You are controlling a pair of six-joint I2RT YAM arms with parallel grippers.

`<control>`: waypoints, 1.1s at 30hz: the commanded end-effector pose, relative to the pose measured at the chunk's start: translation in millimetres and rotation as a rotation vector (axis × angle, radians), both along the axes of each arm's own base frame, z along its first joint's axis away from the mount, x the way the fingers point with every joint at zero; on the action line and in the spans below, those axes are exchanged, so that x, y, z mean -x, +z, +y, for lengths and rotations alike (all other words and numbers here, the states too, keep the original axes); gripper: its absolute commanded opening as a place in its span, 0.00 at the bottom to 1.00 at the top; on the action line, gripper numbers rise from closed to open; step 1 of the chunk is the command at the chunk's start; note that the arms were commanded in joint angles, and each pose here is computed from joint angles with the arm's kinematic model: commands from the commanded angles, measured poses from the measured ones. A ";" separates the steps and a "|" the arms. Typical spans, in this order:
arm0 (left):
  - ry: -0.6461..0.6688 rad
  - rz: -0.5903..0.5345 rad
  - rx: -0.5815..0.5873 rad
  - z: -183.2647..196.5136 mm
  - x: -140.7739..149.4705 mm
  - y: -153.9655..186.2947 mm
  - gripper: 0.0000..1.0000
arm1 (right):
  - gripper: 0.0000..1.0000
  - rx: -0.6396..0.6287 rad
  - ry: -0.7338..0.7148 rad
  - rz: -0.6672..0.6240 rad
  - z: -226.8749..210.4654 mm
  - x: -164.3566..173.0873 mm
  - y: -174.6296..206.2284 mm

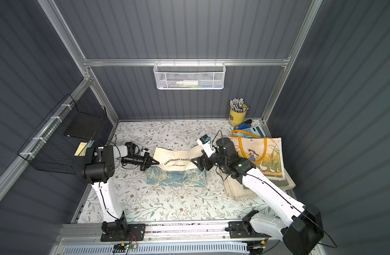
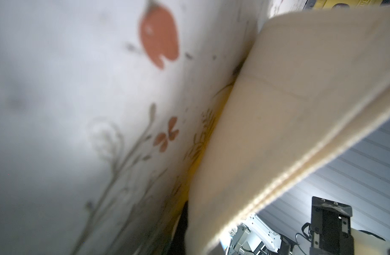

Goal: Put away the canvas bag
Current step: Press the canvas bag at the center of the board, then pick up the canvas bag from the center of the board.

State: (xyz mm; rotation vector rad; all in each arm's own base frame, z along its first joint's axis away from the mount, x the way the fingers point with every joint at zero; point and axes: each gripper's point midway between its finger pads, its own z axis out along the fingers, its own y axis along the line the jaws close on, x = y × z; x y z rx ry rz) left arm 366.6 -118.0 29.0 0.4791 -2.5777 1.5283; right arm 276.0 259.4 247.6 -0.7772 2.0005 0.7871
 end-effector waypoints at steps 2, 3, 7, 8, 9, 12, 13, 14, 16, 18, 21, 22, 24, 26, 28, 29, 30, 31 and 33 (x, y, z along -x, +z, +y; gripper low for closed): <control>-0.027 -0.050 -0.068 2.9 1.7 7.2 0.00 | 0.76 -0.010 -0.041 0.394 13.0 -13.6 -68.8; -0.029 -0.051 -0.069 2.9 1.9 8.1 0.00 | 0.67 0.032 -0.047 0.464 13.5 -13.1 -90.5; -0.040 -0.044 -0.077 3.5 5.9 6.6 0.00 | 0.43 0.113 -0.041 0.617 8.5 3.5 -149.2; -0.040 -0.042 -0.078 3.5 6.6 6.1 0.00 | 0.42 0.128 -0.040 0.640 4.9 9.0 -159.5; -0.038 -0.039 -0.077 3.4 7.2 5.3 0.00 | 0.41 0.142 -0.045 0.657 1.4 13.2 -168.4; -0.030 -0.037 -0.067 2.4 8.4 3.0 0.00 | 0.41 0.174 -0.083 0.748 -12.0 21.0 -196.5; -0.028 -0.035 -0.063 1.9 9.2 2.6 0.00 | 0.39 0.181 -0.101 0.776 -16.2 21.3 -204.3; -0.029 -0.034 -0.060 1.5 10.9 1.8 0.00 | 0.39 0.186 -0.116 0.798 -19.2 21.4 -211.5; -0.034 -0.040 -0.058 1.2 13.1 1.3 0.00 | 0.39 0.205 -0.139 0.824 -22.7 20.5 -222.5; -0.039 -0.055 -0.049 0.3 13.9 2.4 0.00 | 0.41 0.190 -0.130 0.834 -19.9 18.3 -221.1; -0.057 -0.067 -0.062 1.3 14.1 2.0 0.00 | 0.58 0.126 -0.208 0.760 -22.5 -1.2 -193.6; -0.064 -0.066 -0.063 1.4 14.5 1.8 0.00 | 0.61 0.111 -0.246 0.724 -26.8 -8.9 -181.8; -0.071 -0.066 -0.076 3.1 13.7 1.2 0.00 | 0.67 0.109 -0.323 0.676 -37.8 -20.4 -169.5; -0.076 -0.069 -0.078 3.0 12.1 2.4 0.00 | 0.67 0.123 -0.368 0.677 -47.0 -27.1 -167.8; -0.077 -0.073 -0.080 3.3 11.2 2.8 0.00 | 0.67 0.168 -0.399 0.733 -55.1 -24.8 -183.6; -0.076 -0.075 -0.080 3.3 10.5 3.6 0.00 | 0.67 0.191 -0.404 0.766 -57.6 -22.9 -192.2; -0.076 -0.077 -0.085 3.7 10.3 4.4 0.00 | 0.67 0.197 -0.392 0.787 -55.6 -20.8 -198.7; -0.076 -0.078 -0.084 3.6 10.5 4.8 0.00 | 0.67 0.197 -0.384 0.807 -53.8 -19.0 -205.3; -0.074 -0.079 -0.087 4.0 10.3 4.6 0.00 | 0.68 0.195 -0.372 0.827 -51.1 -18.2 -215.1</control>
